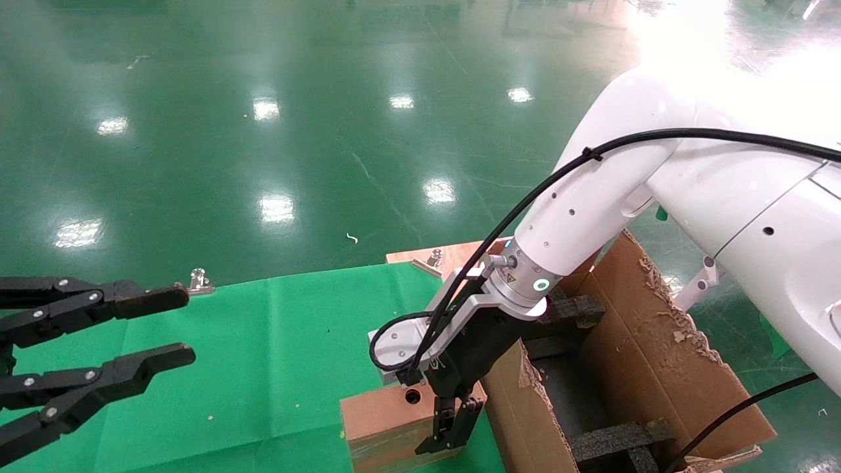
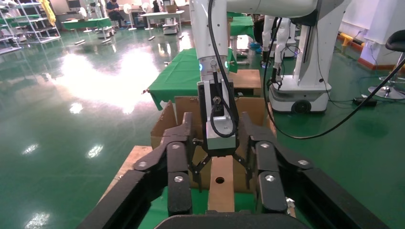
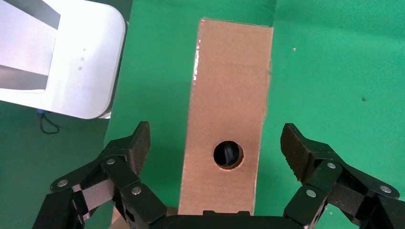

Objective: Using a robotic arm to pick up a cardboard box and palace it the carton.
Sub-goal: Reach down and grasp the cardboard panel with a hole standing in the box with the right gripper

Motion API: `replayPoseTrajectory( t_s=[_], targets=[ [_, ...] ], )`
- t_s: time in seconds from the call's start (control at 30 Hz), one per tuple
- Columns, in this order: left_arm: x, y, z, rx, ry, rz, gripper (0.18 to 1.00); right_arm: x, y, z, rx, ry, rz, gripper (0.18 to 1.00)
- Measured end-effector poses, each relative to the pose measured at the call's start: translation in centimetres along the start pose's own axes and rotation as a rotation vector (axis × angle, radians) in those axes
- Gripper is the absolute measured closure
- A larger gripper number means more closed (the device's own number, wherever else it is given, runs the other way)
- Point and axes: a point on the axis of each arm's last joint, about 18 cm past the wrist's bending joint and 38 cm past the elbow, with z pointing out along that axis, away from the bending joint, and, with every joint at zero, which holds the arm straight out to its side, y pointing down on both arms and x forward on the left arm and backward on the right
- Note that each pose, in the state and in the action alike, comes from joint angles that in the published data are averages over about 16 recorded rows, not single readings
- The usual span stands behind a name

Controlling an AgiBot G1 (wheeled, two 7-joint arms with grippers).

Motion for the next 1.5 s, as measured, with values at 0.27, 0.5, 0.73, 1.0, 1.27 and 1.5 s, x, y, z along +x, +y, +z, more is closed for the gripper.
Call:
replayPoseTrajectory(
  t_s=[0.27, 0.5, 0.73, 1.0, 1.27, 1.5],
  targets=[
    [0.0, 0.0, 0.0, 0.000, 0.000, 0.000, 0.663, -0.1, 0.0, 0.0, 0.005, 0.001, 0.001, 0.211],
    [0.0, 0.0, 0.0, 0.000, 0.000, 0.000, 0.485, -0.1, 0.0, 0.0, 0.007, 0.001, 0.001, 0.284],
    [0.0, 0.0, 0.0, 0.000, 0.000, 0.000, 0.344, -0.1, 0.0, 0.0, 0.008, 0.002, 0.001, 0.406],
    [0.0, 0.0, 0.0, 0.000, 0.000, 0.000, 0.235, -0.1, 0.0, 0.0, 0.008, 0.002, 0.002, 0.575],
    [0.0, 0.0, 0.0, 0.000, 0.000, 0.000, 0.193, 0.0, 0.0, -0.1, 0.009, 0.008, 0.001, 0.688],
    [0.0, 0.0, 0.0, 0.001, 0.000, 0.000, 0.184, 0.9, -0.5, -2.9, 0.013, 0.064, -0.013, 0.710]
  ],
)
